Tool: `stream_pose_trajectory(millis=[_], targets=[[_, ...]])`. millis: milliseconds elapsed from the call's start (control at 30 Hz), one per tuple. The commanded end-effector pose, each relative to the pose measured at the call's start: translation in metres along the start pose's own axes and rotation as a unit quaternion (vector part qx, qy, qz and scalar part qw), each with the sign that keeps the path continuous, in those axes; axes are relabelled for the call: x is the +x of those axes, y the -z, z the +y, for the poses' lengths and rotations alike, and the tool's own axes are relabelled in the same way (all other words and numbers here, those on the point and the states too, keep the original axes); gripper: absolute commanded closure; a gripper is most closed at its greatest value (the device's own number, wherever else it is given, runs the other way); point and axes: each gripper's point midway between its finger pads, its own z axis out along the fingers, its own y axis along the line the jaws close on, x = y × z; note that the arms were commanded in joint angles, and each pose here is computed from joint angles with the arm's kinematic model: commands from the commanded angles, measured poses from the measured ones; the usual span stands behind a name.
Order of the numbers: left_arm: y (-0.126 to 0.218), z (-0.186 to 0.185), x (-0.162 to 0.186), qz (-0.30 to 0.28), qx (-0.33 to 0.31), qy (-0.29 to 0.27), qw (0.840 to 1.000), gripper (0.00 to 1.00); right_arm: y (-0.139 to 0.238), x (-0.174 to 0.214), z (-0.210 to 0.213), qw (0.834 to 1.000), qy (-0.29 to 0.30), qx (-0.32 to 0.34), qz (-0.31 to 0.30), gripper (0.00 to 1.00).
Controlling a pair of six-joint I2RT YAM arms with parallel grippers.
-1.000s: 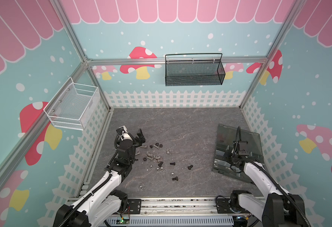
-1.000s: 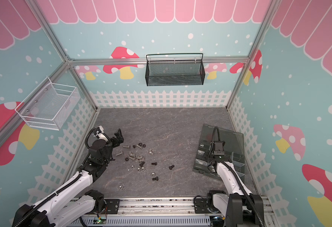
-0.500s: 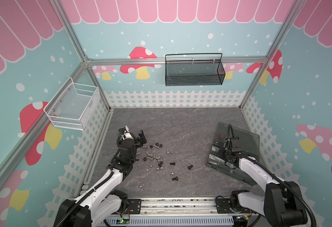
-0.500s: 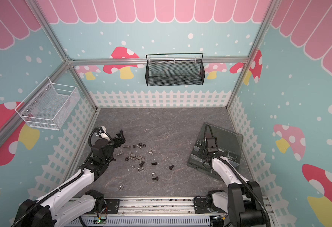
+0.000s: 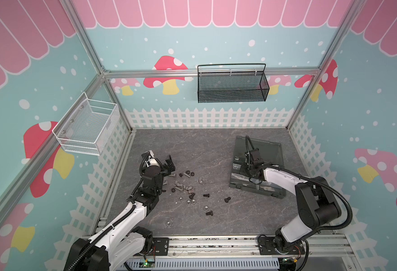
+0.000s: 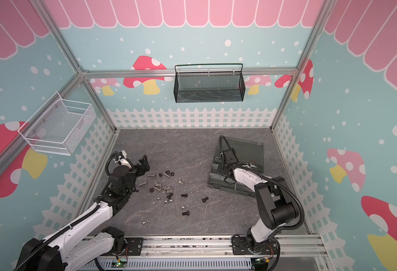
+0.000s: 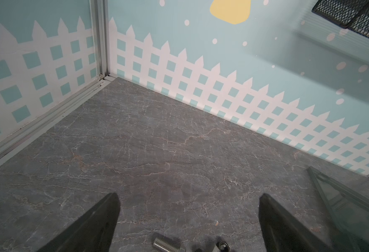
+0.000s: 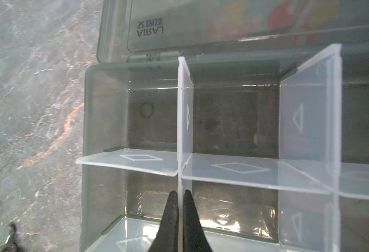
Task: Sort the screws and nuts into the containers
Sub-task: 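Grip the clear box edge with the right gripper and drag it toward the pile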
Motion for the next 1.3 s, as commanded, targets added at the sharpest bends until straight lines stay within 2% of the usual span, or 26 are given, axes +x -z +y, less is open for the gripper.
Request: stream_pose_trajectory(millis=[0, 333, 700, 933, 1267], targets=[[0.002, -0.002, -0.008, -0.007, -0.001, 0.005, 1.0, 0.0, -0.009, 0.0, 0.039, 0.999, 0.014, -0.045, 0.01, 1.0], [0.0, -0.002, -0.001, 0.008, -0.002, 0.001, 1.0, 0.0, -0.026, 0.01, 0.114, 0.994, 0.046, -0.097, 0.027, 1.0], [0.007, 0.012, 0.008, 0.045, -0.044, 0.026, 0.998, 0.0, -0.025, 0.021, 0.13, 0.993, 0.049, -0.099, 0.033, 0.99], [0.012, 0.024, 0.026, 0.091, -0.072, 0.025, 0.993, 0.0, -0.022, 0.017, 0.14, 0.992, 0.052, -0.111, 0.028, 0.82], [0.025, 0.046, 0.057, 0.169, -0.128, 0.018, 0.977, 0.02, -0.011, 0.003, 0.149, 0.99, 0.071, -0.119, 0.009, 0.62]])
